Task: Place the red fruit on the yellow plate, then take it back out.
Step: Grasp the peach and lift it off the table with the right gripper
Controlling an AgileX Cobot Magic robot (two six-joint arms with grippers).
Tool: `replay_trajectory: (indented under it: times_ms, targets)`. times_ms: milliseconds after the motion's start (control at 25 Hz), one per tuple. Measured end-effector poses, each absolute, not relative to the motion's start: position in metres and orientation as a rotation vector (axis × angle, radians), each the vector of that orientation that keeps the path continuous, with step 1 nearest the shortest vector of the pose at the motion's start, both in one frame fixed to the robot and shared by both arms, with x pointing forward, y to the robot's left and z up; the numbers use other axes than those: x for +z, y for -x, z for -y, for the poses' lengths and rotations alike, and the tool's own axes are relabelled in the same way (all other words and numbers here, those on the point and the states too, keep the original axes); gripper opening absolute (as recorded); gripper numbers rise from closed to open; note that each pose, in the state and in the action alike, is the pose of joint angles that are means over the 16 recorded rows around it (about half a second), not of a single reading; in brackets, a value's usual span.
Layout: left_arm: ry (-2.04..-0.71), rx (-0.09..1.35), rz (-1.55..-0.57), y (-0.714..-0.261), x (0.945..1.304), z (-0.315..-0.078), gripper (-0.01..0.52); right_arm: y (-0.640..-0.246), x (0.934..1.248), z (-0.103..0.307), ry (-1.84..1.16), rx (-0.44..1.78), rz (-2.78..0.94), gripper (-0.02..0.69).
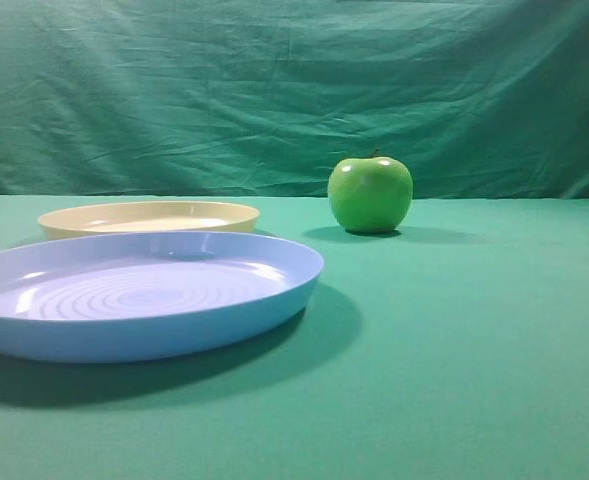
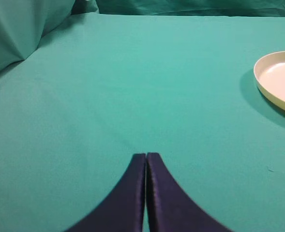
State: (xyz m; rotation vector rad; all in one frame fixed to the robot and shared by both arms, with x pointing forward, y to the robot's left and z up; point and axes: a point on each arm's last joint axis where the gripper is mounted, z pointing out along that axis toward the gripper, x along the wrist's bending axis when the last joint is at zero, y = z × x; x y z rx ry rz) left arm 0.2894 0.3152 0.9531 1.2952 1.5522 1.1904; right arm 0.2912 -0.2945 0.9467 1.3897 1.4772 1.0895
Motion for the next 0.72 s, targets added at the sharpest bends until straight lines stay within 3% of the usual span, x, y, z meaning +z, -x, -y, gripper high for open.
replay_trajectory:
  times_ms: [720]
  targets:
    - [-1.296,1.191,-1.552,-0.2894,0.9531,-0.3152,0.000,-0.2912,0.9467,0.2945,-1.390,1.090,-1.477,0.000]
